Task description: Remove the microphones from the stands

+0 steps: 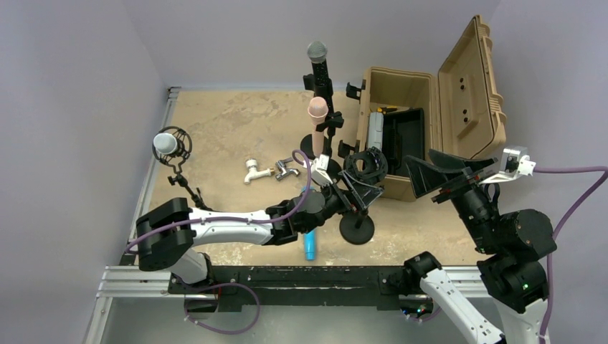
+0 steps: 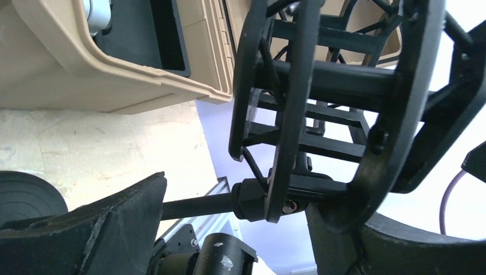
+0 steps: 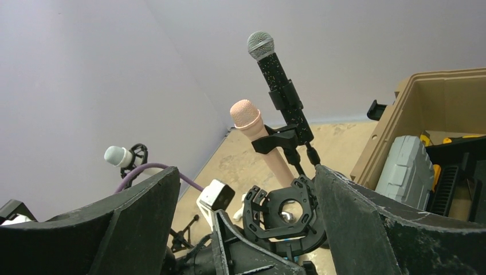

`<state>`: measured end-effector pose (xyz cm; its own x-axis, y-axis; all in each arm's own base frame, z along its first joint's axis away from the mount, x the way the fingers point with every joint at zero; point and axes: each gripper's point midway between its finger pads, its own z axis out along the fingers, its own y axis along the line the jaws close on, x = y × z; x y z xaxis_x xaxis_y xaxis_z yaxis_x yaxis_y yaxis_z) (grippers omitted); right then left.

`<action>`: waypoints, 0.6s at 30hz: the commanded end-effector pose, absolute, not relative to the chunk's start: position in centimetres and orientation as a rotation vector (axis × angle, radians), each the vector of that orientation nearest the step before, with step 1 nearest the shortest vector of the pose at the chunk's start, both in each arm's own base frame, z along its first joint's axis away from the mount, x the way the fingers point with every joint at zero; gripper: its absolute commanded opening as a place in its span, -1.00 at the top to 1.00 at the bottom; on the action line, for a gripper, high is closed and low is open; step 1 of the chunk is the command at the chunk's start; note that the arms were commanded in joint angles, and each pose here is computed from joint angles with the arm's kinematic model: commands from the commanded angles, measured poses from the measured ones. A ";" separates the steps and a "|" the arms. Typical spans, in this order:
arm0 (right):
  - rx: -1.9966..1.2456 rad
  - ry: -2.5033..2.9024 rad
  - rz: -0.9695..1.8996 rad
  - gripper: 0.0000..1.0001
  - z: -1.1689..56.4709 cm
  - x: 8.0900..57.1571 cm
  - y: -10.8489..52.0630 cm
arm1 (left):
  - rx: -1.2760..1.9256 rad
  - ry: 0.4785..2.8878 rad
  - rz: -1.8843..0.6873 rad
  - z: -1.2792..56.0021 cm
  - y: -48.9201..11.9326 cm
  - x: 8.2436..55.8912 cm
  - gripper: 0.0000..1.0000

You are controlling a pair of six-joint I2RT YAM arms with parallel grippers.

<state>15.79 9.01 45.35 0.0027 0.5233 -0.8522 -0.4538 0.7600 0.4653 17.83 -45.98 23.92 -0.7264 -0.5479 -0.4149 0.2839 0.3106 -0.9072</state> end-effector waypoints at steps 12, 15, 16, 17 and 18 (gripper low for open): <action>0.059 1.321 0.789 -0.72 46.6 15.4 9.0 | -0.278 2.378 -1.014 6.7 -41.3 14.5 -0.61; 0.060 1.321 0.790 -0.72 46.5 15.5 9.1 | -0.281 2.389 -1.000 6.3 -41.1 14.5 -0.59; 0.060 1.323 0.791 -0.72 46.5 15.5 9.1 | -0.283 2.392 -0.998 6.2 -41.1 14.4 -0.59; 0.060 1.322 0.790 -0.72 46.5 15.4 9.0 | -0.282 2.393 -0.998 6.2 -41.1 14.4 -0.60; 0.061 1.324 0.791 -0.72 46.4 15.5 9.1 | -0.284 2.398 -0.996 6.1 -41.1 14.4 -0.61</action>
<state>15.76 9.01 45.49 0.0046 0.5289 -0.8487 -0.4561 0.7564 0.4689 16.82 -45.83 19.13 -0.7746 -0.5568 -0.2999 0.1075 0.3515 -0.9300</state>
